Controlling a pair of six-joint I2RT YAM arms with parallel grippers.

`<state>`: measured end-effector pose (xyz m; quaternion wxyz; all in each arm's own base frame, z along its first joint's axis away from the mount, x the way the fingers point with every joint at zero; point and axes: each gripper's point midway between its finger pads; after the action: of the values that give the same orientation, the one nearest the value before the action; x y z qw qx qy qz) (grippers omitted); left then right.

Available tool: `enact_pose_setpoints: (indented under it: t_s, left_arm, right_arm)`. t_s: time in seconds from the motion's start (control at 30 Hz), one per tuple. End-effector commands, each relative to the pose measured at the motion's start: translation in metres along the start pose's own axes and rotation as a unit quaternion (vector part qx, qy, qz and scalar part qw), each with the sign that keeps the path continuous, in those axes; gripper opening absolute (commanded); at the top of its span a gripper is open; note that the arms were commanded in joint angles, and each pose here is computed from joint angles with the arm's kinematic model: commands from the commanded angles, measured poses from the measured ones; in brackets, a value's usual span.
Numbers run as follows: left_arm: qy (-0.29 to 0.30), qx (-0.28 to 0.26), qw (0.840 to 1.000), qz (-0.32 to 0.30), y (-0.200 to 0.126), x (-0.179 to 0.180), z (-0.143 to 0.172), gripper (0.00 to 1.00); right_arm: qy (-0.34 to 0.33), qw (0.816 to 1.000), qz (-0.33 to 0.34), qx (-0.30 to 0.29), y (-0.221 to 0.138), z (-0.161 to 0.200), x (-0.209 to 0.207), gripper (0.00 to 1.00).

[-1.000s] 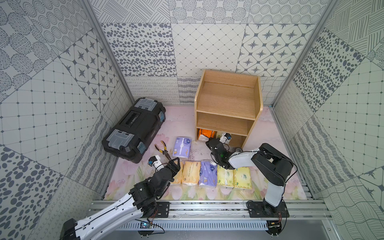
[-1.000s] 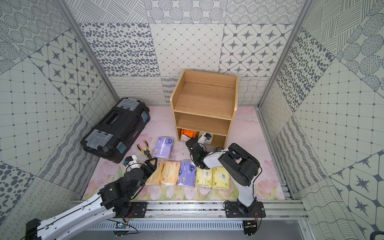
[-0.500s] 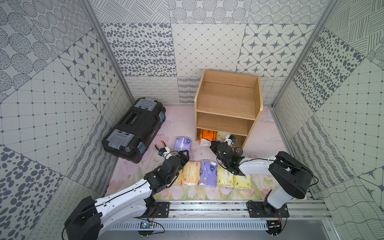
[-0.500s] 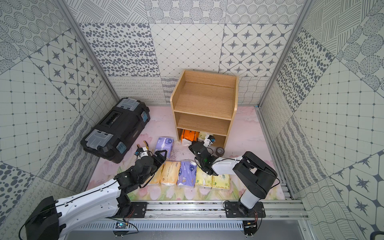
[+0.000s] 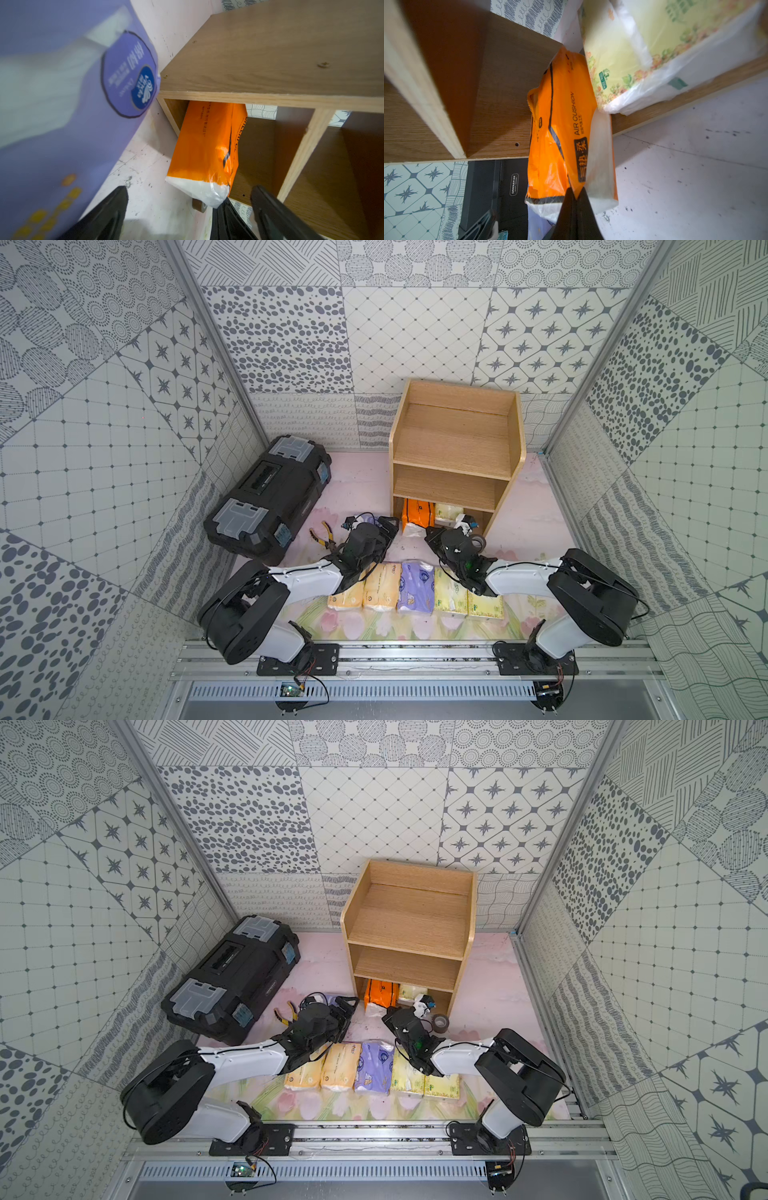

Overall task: Remove the tissue boxes from the shelf
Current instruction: Pick up a box of tissues from the shelf.

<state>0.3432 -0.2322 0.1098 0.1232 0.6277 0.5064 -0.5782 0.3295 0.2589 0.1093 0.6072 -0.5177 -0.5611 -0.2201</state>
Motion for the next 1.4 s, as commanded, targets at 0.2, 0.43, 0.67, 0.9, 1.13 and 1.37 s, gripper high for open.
enact_pose_setpoints:
  t_s: [0.2,0.43,0.67,0.9,1.13,1.37]
  left_arm:
    - [-0.081,0.028,0.99,0.113,0.035,-0.04,0.006,0.94]
    - [-0.1,0.029,0.985,0.139,0.049,-0.043,0.008,0.9]
    - [-0.095,0.03,0.985,0.143,0.053,-0.048,0.008,0.63]
    - [-0.083,0.022,0.985,0.152,0.049,-0.054,0.004,0.3]
    - [-0.063,0.022,0.985,0.16,0.037,-0.066,0.003,0.18]
    - [-0.039,0.029,0.984,0.17,0.01,-0.076,0.012,0.16]
  right_arm:
    - [0.051,0.998,-0.033,0.012,-0.008,-0.004,0.018,0.0]
    - [0.073,0.996,-0.039,0.03,-0.004,0.003,0.018,0.0]
    - [0.074,0.996,-0.039,0.036,-0.004,0.005,0.02,0.0]
    - [0.057,0.997,-0.035,0.039,-0.011,0.003,0.024,0.09]
    - [-0.011,1.0,-0.015,0.023,-0.038,-0.018,0.031,0.68]
    - [-0.038,0.998,0.008,0.046,-0.057,-0.032,0.018,0.97]
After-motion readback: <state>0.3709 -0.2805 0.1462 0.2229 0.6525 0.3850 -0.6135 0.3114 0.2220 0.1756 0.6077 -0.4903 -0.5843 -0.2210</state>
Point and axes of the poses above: each gripper's point midway between its finger pads, its own y axis out along the fingers, its own x axis along the line the jaws close on, z = x × y, and after that the axes turned 11 degrees about y, right-handed
